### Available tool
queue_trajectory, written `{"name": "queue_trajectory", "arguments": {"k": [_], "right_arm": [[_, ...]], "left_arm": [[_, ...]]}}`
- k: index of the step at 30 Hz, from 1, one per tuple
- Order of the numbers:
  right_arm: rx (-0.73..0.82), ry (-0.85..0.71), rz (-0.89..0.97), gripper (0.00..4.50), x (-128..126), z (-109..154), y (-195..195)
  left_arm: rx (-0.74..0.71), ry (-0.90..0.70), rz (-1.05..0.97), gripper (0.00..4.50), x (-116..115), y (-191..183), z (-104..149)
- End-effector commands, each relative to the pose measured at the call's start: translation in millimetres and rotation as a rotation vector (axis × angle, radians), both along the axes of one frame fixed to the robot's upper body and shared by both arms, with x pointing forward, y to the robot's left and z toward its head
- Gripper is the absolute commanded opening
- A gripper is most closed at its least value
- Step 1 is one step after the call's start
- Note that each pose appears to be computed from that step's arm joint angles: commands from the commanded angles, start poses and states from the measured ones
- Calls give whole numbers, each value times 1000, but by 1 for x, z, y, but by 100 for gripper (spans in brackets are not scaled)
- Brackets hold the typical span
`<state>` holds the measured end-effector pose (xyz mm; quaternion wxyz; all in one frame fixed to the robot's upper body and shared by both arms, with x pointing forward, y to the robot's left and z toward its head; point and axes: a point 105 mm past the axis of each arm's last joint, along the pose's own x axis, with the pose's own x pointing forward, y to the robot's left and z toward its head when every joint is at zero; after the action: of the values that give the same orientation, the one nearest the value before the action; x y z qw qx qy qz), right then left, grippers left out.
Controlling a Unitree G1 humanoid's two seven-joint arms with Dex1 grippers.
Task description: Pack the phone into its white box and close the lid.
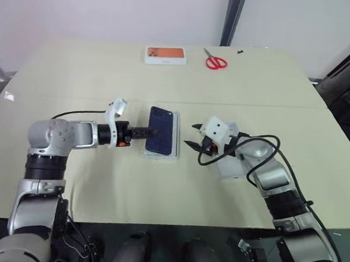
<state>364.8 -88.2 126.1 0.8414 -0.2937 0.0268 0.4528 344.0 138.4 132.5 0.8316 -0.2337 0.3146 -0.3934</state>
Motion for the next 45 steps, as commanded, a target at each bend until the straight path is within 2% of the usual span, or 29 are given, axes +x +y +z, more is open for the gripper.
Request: {"name": "queue_trajectory", "arguments": {"k": [1,3,7,10,12,15,17,18,20,21,23,26,27,29,30,32,37,40,45], "right_arm": [[15,-40,6,295,1,10,1],[15,-39,6,295,1,10,1],[14,-43,5,295,1,10,2],[21,-41,6,295,1,10,2],[20,-40,7,295,1,8,4],[21,-40,10,295,0,8,6],[20,-43,10,295,1,8,6],[21,-42,10,295,1,8,7],[24,-43,10,295,1,9,7],[28,-42,10,295,2,9,7],[29,-42,9,295,2,9,8],[30,-40,10,295,2,8,9],[31,-38,10,295,2,8,9],[28,-37,12,295,2,6,9],[28,-37,12,295,2,6,10],[28,-37,12,295,2,6,10],[27,-40,8,295,3,7,10],[26,-41,1,295,4,7,8],[26,-41,0,295,4,6,8]], "left_arm": [[41,-41,11,360,2,5,7],[-62,-34,-16,360,1,-6,23],[17,-51,11,360,2,-7,17],[2,-65,18,360,2,-11,25],[72,-41,23,360,1,-9,9],[8,-54,-13,360,-2,-17,24],[46,-33,-12,360,-4,-12,17],[125,-45,0,360,-3,-7,11],[120,-40,21,360,0,-6,14],[195,-57,54,360,5,1,8],[118,-57,26,360,3,-7,17],[161,-81,22,360,5,-9,18],[221,-95,38,360,8,-5,13],[161,-89,24,360,8,-10,19],[176,-95,27,360,9,-9,18],[266,-123,46,360,13,-3,12],[171,-159,-3,360,11,-19,26],[163,-217,13,360,16,-18,35],[180,-207,24,360,19,-19,23]]}}
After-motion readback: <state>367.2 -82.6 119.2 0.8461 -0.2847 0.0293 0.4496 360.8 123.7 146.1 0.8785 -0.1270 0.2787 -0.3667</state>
